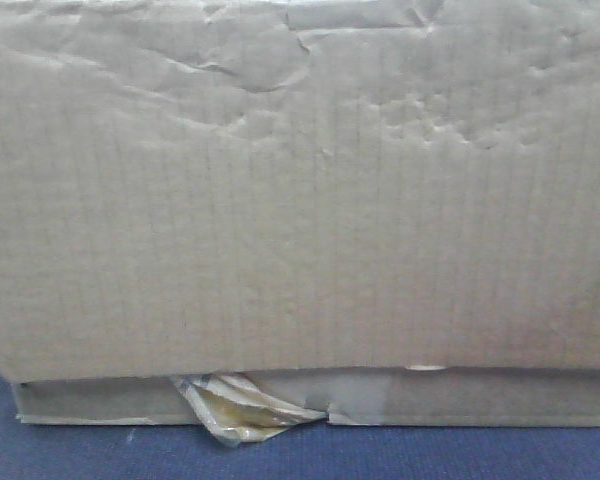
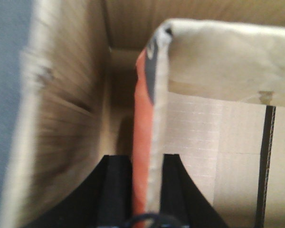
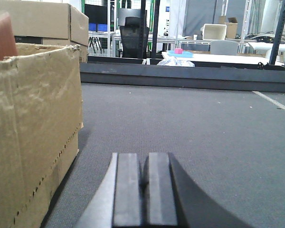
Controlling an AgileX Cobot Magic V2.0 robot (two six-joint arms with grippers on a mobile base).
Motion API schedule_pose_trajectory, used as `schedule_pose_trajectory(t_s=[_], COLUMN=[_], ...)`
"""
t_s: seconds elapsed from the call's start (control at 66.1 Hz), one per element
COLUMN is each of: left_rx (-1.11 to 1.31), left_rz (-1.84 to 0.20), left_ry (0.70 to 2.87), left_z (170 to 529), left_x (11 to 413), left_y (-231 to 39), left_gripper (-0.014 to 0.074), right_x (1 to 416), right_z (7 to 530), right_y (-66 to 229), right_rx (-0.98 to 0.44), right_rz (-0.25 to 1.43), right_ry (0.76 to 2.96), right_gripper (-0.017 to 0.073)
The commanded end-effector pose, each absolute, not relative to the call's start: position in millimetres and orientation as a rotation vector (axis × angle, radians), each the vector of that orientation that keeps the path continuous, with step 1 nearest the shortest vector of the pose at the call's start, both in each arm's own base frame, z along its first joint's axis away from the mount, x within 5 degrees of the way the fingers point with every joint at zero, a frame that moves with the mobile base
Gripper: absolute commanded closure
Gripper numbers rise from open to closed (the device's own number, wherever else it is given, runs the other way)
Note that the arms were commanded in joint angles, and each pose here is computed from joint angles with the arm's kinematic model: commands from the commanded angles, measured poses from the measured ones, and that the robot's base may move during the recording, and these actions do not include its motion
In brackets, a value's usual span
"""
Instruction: Stack two boxes on right shelf middle
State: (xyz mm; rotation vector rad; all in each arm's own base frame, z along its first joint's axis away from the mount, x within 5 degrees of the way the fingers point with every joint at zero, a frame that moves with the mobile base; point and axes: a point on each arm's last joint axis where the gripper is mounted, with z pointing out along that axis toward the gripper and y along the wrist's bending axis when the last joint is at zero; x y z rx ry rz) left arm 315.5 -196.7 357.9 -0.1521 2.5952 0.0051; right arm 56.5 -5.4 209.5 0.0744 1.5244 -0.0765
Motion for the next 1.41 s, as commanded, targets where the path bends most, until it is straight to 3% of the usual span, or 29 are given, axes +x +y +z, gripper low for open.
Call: schedule_pose_trajectory(t_s=[0.0,0.484,0.575,0.741,0.862,1.12,1.392], left_rx=[-0.161,-0.160,-0.160,-0.160,-0.154,-0.152,-0.084], left_rz=[-0.028,-0.037,-0.040,-0.036,-0.013,-0.023,-0.147], left_ry=[2.607,2.653,2.655,2.652,2.638,2.599,2.466], left_z=[352.2,339.7,339.6,339.7,340.3,351.2,407.5], left_x=[317.8,321.5,321.4,321.6,322.7,324.4,312.2], left_y=[-202.9,-209.2,-209.4,-209.1,-207.7,-207.1,-200.1], left_gripper=[0.0705,0.0695,0.0610,0.0364,0.0285,0.0274,0.0274], right_x=[56.0,56.0,56.0,56.0,56.0,56.0,56.0], right_z=[211.9,211.9,211.9,211.9,211.9,211.9,211.9], right_y=[-5.3,-5.3,-5.3,-5.3,-5.3,-5.3,-5.3], right_rx=[0.068,0.068,0.068,0.068,0.068,0.068,0.068], right_rz=[-0.080,-0.080,-0.080,-0.080,-0.080,-0.080,-0.080], right_ry=[1.497,1.497,1.497,1.497,1.497,1.497,1.497], right_gripper=[0.0728,0.0728,0.0728,0.0728,0.0728,0.0728,0.0728])
